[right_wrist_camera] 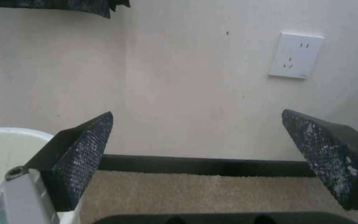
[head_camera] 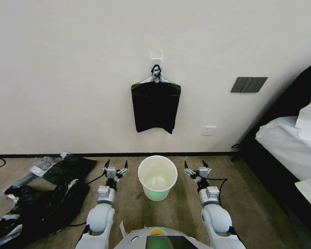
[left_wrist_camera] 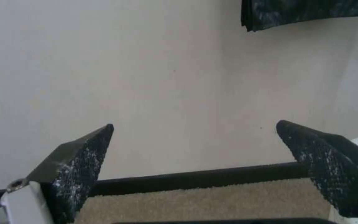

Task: Place a trash bag onto the trash bin.

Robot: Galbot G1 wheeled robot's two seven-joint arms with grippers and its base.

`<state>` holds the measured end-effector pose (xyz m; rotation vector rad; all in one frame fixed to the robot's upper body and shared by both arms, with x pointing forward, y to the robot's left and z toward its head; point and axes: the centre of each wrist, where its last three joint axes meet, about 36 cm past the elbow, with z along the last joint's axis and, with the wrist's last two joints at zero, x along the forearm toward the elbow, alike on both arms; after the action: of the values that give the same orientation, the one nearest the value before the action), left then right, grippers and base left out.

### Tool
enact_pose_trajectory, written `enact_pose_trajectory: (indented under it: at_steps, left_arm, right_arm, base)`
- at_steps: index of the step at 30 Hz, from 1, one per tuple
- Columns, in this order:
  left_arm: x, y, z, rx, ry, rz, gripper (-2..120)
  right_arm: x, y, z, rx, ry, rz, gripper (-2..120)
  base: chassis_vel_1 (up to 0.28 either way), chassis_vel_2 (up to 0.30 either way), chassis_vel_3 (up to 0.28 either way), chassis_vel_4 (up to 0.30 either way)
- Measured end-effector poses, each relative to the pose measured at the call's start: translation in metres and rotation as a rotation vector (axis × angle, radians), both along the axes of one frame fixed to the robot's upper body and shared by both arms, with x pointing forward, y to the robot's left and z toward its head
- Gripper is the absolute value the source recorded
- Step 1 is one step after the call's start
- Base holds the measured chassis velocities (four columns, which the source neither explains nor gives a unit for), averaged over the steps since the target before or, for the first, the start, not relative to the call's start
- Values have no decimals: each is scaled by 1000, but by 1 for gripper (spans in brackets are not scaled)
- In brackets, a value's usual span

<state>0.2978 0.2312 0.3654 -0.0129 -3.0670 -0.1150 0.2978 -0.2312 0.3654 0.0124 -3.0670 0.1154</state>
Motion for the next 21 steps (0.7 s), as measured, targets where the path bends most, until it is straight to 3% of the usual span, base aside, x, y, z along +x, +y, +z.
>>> enact_pose_trajectory:
  at_steps: [21]
  left_arm:
    - [0,0,0,0,0,0,100]
  right_arm:
    - [0,0,0,0,0,0,100]
  base:
    - [0,0,0,0]
